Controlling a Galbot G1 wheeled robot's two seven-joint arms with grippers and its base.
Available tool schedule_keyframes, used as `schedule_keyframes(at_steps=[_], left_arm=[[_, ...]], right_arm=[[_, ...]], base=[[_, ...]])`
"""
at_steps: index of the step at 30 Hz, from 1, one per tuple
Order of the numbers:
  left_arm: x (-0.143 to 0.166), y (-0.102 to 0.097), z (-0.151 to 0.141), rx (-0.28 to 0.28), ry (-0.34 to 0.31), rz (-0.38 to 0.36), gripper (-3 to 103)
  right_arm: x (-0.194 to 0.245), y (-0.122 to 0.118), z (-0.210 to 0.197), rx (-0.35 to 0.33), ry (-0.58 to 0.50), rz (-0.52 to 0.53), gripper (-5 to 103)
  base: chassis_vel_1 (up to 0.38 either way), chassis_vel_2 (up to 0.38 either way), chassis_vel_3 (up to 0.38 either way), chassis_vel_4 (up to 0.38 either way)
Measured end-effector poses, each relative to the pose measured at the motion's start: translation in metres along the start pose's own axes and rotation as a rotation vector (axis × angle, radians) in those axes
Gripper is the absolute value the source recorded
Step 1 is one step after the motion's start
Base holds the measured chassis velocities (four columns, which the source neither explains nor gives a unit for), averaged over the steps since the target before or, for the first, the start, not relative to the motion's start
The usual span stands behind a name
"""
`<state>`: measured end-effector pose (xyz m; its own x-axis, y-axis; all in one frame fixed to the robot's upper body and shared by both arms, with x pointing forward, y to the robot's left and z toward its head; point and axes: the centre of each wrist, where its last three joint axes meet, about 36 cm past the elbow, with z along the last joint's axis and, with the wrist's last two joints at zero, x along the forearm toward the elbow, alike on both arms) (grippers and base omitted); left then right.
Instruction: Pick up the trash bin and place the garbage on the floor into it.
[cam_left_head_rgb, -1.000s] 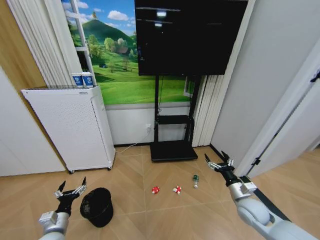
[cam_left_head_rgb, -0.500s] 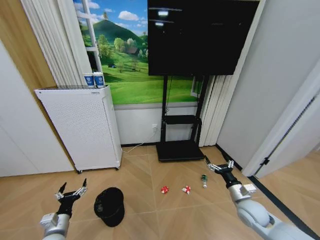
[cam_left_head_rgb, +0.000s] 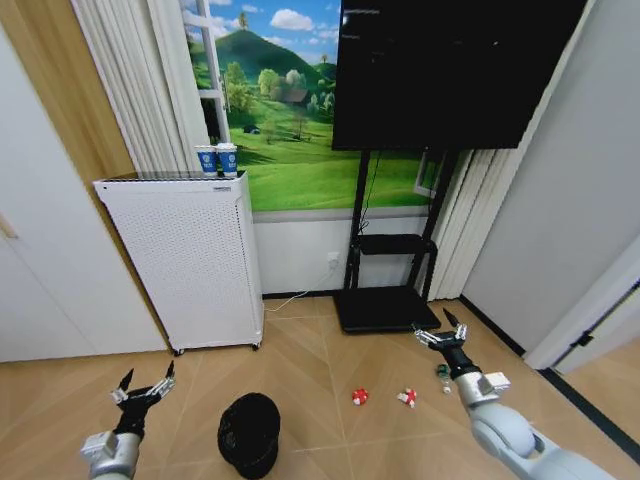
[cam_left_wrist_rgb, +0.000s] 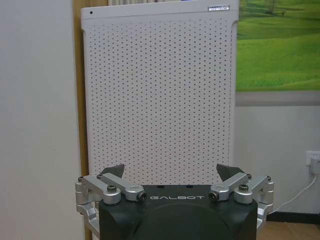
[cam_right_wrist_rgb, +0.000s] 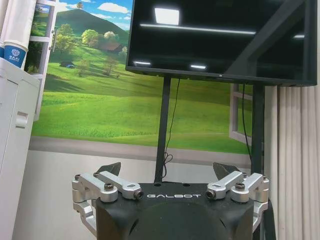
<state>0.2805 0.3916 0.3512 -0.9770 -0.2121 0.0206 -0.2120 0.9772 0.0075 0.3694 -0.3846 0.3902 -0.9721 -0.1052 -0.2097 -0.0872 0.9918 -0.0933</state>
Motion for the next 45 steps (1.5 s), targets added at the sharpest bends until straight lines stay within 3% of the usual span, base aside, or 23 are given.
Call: schedule_keyframes(at_steps=[8, 14, 30, 45], left_arm=[[-0.001, 0.002, -0.003, -0.019, -0.015, 0.021, 100], [0.0, -0.001, -0.005, -0.001, -0.033, 0.036, 100], [0.008, -0.018, -0.013, 0.059, 0.001, 0.032, 100], [0.014, -0.021, -0.013, 0.061, 0.02, 0.019, 100]], right_arm=[[0.0, 0.002, -0.002, -0.007, -0.008, -0.003, 100], [0.0, -0.002, -0.006, -0.001, -0.015, 0.006, 100], [0.002, -0.001, -0.007, -0.013, -0.03, 0.014, 100], [0.004, -0.002, -0.008, -0.014, -0.042, 0.017, 100]], base=[[0.026, -0.037, -0.043, 0.041], [0.0, 0.0, 0.0, 0.0], [0.0, 0.0, 0.0, 0.0], [0.0, 0.0, 0.0, 0.0]])
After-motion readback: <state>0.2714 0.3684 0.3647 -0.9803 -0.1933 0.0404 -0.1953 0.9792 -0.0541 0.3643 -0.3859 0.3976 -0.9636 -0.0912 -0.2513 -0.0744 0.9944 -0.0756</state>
